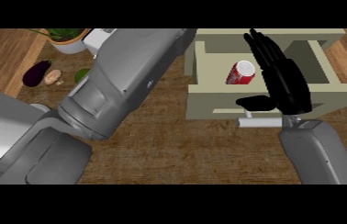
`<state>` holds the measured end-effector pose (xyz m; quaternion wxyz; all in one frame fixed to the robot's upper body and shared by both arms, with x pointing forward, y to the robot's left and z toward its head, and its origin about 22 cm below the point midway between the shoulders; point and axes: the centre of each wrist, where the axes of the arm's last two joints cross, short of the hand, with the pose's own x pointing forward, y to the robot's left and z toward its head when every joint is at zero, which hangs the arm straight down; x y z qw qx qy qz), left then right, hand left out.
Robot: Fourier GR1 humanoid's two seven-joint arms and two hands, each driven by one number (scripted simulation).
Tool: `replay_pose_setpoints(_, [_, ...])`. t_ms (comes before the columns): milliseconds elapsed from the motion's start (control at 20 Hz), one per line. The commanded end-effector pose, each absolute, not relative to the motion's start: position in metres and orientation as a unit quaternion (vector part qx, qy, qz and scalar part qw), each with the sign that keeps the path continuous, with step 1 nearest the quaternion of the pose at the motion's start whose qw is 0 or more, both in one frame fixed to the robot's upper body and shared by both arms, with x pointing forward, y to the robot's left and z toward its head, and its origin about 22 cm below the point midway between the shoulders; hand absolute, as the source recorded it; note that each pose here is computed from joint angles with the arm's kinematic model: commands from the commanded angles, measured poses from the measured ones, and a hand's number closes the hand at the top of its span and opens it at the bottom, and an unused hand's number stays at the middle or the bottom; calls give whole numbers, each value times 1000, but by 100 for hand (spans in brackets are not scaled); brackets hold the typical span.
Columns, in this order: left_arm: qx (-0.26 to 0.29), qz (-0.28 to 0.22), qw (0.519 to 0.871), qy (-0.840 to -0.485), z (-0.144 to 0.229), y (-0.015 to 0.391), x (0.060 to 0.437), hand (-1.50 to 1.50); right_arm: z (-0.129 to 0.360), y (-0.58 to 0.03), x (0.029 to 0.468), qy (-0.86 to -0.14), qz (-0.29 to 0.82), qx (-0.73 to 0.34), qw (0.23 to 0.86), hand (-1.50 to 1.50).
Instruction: Pick up the can, place it into the drawer and close the drawer
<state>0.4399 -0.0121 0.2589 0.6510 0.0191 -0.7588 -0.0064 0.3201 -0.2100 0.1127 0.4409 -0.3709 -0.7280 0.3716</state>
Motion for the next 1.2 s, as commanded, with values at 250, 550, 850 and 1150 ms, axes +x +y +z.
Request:
replay_pose_setpoints(250, [34, 17, 649, -760, 285, 21, 451, -150, 63, -184, 370, -710, 390, -408, 420, -150])
replay_pose_setpoints(550, [34, 6, 657, -753, 261, 40, 454, -150, 55, -185, 397, -698, 358, -465, 410, -150])
replay_pose_setpoints(850, [41, 3, 659, -751, 276, 64, 457, -150, 79, -185, 433, -696, 338, -499, 391, -150])
replay_pose_setpoints(1150, [40, -2, 657, -753, 263, 66, 453, -150, 93, -184, 451, -697, 323, -515, 381, -150])
